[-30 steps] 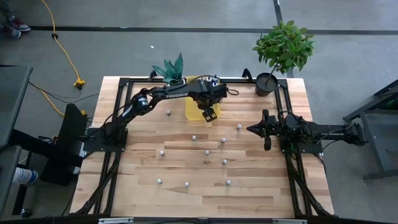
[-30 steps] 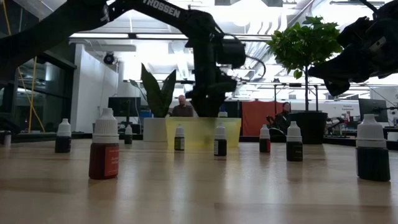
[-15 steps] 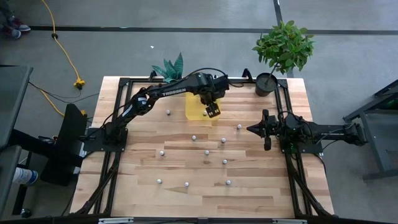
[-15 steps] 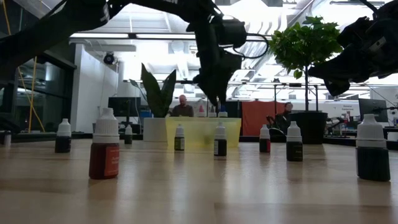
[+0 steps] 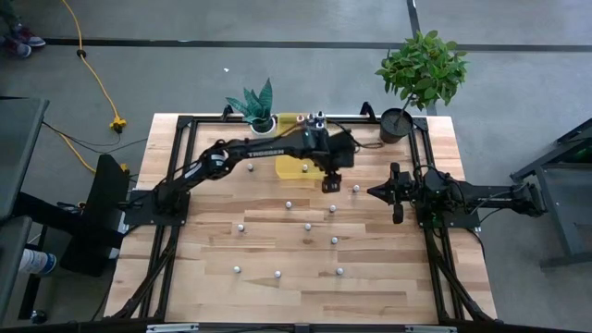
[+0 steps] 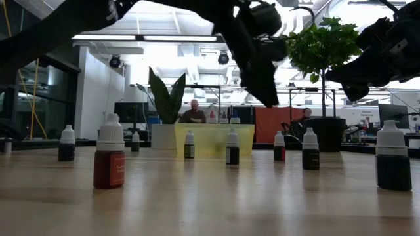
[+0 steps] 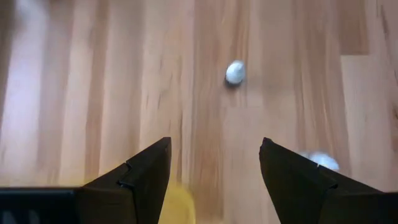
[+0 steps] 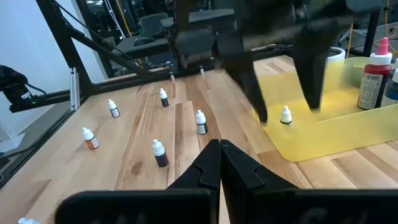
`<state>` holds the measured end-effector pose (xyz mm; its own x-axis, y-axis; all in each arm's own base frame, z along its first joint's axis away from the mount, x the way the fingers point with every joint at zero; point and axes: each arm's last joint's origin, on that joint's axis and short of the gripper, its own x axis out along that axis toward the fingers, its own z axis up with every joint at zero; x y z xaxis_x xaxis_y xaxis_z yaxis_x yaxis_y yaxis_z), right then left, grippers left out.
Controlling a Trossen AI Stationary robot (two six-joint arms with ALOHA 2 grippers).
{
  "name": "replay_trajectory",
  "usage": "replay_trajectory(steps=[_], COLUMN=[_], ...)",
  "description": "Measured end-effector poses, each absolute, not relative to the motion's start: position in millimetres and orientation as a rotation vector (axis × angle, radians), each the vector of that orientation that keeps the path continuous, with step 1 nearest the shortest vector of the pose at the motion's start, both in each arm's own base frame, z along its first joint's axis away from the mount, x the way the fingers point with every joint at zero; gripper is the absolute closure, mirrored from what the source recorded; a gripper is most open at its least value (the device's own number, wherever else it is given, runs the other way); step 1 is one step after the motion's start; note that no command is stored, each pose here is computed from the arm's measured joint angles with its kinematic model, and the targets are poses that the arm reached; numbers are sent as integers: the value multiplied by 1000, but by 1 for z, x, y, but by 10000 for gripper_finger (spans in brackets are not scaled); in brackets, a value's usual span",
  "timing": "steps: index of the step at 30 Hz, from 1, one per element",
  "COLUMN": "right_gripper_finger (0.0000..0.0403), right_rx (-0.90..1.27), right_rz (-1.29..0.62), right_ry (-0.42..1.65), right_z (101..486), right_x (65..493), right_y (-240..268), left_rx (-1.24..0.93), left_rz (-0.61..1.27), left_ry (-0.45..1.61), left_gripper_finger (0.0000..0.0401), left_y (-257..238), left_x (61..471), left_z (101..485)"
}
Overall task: Pick & Place food coloring
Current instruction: Put the top small purple food coloring bottle into the yellow bin
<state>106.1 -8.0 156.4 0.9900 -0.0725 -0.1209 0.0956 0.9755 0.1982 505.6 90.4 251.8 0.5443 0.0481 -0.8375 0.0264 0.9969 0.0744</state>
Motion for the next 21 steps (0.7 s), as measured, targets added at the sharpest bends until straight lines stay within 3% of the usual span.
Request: replay_trajectory(steps=[7,21], right_gripper_finger=[402,402], right_rx=[205,205], right_rz=[-85,-85], right_ry=[113,114], right_z=[156,156], right_x=[106,106], right_y=[-8,-8], left_rx=[169,147], left_rz=[-48,-102], left_ry=[933,813], left_gripper_finger=[168,168], left_y=[77,82], left_x=[530,547], left_z=[219,196])
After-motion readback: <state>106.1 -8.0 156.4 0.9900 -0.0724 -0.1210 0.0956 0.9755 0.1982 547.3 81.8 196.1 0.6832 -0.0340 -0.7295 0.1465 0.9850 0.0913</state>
